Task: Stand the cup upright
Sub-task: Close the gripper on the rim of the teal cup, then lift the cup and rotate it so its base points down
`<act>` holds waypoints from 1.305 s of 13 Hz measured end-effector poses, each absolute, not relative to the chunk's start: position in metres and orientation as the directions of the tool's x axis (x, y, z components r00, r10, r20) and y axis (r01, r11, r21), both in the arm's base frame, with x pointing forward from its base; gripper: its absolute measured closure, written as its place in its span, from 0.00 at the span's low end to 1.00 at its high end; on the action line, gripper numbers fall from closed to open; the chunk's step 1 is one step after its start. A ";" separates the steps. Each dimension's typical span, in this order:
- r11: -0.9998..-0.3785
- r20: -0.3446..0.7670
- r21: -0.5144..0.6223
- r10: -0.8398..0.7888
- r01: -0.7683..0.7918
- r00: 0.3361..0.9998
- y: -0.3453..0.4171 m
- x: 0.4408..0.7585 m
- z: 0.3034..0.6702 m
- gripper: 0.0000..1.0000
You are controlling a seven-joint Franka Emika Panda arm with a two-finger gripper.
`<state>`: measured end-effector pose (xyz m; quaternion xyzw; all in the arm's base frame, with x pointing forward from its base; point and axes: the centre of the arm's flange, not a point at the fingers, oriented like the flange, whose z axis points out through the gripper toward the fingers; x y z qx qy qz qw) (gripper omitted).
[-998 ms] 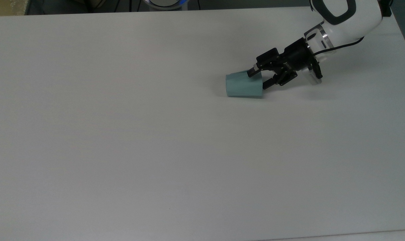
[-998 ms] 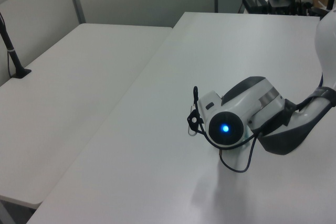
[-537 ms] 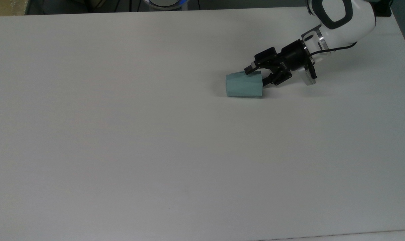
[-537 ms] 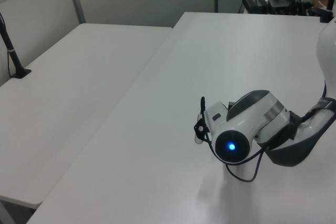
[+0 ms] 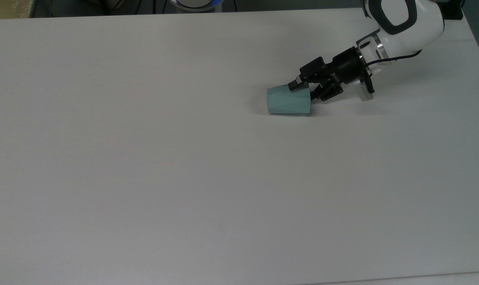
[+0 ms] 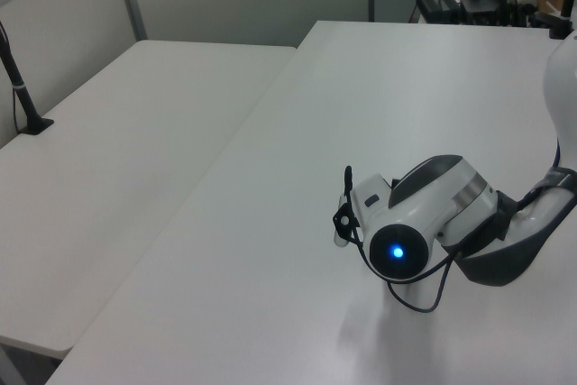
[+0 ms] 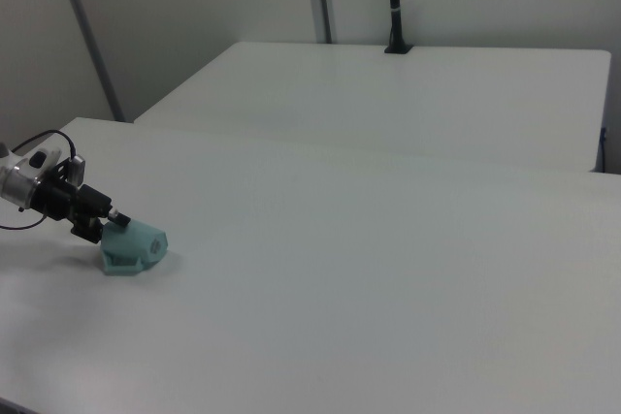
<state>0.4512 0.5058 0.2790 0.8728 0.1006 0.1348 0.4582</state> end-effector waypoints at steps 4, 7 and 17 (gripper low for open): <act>-0.521 0.150 0.853 0.302 0.032 0.941 0.501 0.452 0.285 0.76; -0.489 0.122 0.871 0.322 0.055 0.939 0.497 0.452 0.283 0.85; -0.799 0.195 0.598 0.062 -0.068 0.979 0.405 0.537 0.425 0.96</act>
